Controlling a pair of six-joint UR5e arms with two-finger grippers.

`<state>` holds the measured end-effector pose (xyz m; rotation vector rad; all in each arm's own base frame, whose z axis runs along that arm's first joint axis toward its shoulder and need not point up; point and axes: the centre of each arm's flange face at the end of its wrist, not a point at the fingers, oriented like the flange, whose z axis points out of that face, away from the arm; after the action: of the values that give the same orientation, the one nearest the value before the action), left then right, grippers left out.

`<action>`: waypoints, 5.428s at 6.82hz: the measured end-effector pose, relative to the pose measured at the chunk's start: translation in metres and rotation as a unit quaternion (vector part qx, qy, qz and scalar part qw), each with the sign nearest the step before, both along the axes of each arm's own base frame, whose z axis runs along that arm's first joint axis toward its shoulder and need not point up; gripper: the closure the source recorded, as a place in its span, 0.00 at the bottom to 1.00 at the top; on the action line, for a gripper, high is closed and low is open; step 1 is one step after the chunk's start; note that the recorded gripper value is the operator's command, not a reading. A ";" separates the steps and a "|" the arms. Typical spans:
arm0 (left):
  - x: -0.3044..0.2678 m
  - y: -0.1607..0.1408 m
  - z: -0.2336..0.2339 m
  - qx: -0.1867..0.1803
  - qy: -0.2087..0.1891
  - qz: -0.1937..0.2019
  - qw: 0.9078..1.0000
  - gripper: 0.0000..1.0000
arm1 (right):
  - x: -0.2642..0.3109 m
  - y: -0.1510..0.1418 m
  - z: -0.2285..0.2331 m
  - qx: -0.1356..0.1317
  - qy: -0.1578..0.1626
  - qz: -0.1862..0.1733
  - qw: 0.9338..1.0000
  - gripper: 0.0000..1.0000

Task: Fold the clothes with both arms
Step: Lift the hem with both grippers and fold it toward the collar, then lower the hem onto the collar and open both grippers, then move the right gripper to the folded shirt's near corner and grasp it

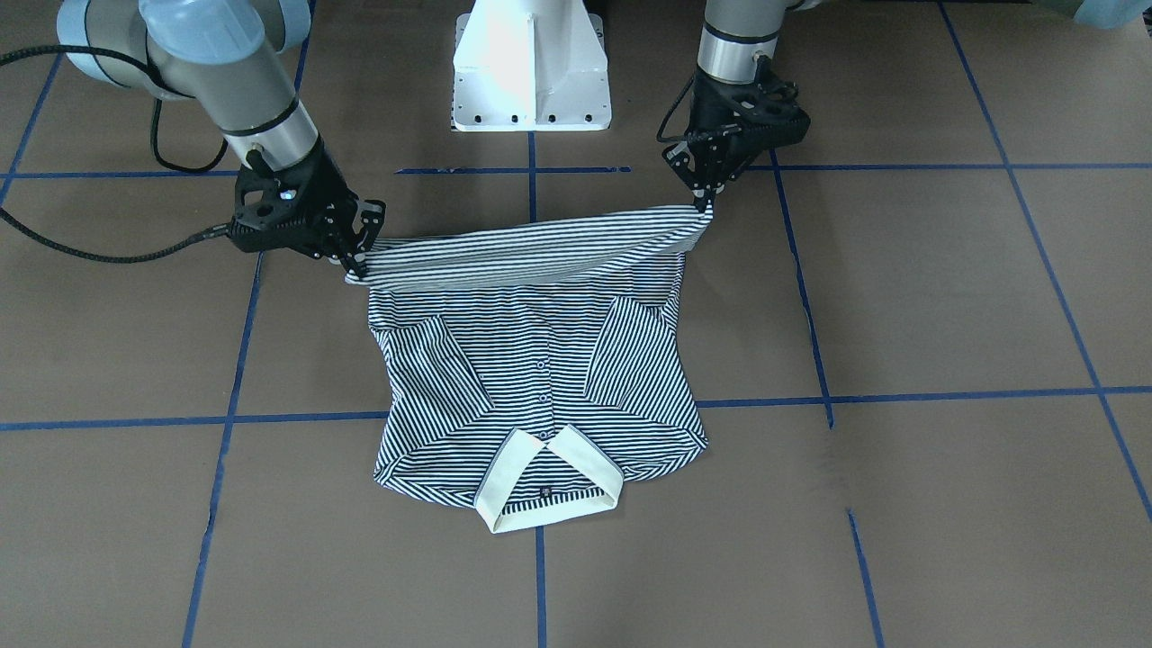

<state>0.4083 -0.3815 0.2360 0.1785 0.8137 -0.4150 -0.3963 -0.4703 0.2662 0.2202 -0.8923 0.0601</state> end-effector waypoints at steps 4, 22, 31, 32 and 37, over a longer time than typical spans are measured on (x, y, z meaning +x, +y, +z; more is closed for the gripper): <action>0.036 -0.126 0.059 0.024 0.018 -0.047 0.998 1.00 | -0.047 -0.145 0.025 0.017 -0.004 0.049 0.999 1.00; 0.047 -0.203 0.081 0.045 0.023 -0.070 0.996 0.00 | -0.067 -0.186 0.047 0.019 -0.008 0.057 0.998 0.01; 0.039 -0.182 0.041 0.058 0.074 -0.047 0.994 0.00 | -0.053 -0.042 0.087 -0.027 -0.049 0.040 0.998 0.00; 0.039 -0.181 0.039 0.060 0.076 -0.046 0.994 0.00 | -0.058 -0.023 0.090 -0.038 -0.053 0.036 0.997 0.01; 0.038 -0.180 0.039 0.061 0.078 -0.046 0.994 0.00 | -0.076 0.013 0.110 -0.057 -0.044 0.015 0.997 0.60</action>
<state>0.4464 -0.5612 0.2751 0.3006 0.9880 -0.4702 -0.4723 -0.4572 0.3763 0.1259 -0.9695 0.1494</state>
